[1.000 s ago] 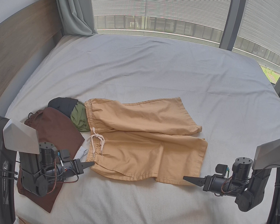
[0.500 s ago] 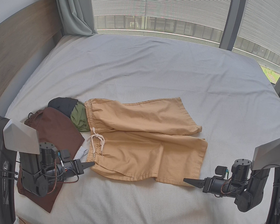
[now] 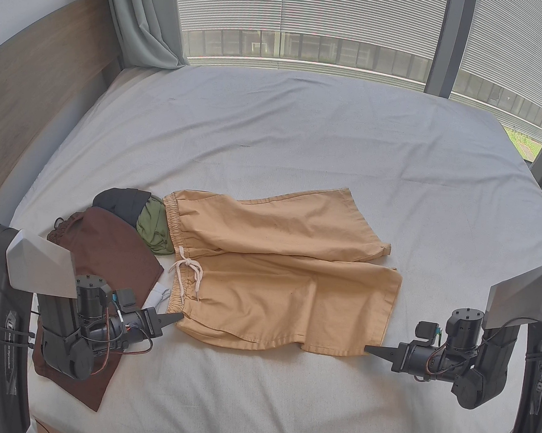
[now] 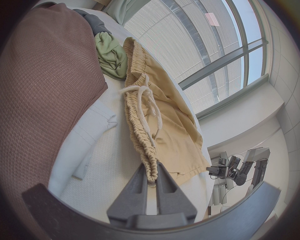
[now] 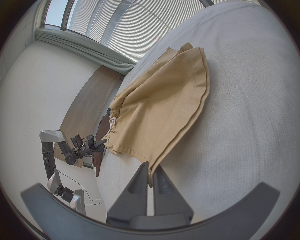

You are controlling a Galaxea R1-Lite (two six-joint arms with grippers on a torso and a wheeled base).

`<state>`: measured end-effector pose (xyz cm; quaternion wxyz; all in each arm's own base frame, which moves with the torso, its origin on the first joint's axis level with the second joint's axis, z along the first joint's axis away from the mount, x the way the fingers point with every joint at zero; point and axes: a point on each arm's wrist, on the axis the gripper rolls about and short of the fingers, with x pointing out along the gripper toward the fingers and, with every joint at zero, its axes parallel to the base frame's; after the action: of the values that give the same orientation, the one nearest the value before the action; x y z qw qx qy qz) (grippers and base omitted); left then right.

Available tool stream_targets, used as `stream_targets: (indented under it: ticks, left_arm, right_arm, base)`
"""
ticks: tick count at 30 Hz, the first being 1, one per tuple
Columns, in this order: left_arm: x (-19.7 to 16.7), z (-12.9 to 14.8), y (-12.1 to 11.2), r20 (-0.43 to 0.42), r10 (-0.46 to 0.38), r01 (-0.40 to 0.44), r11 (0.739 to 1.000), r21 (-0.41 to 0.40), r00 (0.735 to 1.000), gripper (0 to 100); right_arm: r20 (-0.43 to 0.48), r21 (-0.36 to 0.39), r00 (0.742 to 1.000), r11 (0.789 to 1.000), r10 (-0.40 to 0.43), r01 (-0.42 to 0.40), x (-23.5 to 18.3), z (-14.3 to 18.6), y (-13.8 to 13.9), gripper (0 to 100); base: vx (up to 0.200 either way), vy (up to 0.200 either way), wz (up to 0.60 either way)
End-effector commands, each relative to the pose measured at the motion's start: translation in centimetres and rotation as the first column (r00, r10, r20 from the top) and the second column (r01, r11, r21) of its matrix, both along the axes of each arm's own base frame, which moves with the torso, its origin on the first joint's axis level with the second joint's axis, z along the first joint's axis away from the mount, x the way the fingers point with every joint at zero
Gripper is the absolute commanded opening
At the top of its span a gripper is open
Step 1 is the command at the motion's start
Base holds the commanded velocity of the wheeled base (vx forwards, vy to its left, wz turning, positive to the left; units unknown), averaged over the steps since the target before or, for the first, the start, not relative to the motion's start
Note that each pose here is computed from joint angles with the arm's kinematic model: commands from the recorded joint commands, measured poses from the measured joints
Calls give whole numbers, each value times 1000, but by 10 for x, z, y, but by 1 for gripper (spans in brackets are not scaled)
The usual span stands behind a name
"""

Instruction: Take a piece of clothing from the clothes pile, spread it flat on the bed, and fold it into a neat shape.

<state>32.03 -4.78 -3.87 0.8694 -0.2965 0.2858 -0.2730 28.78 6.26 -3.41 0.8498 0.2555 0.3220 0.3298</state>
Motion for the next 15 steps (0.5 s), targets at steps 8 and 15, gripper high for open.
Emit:
stream_targets:
  ticks: [8,15]
  left_arm:
    - [-13,0,5,-27,-6,7,1000,21,1000,0]
    - [-23,9,8,-10,-13,13,999,45,1000,0]
  right_arm:
    - [-28,-29,999,999,-36,35,-12,-2,-16,0]
    - [-33,-67,999,997,-41,38,-21,-5,-25,0]
  base:
    - [0,0,0]
    - [0,0,0]
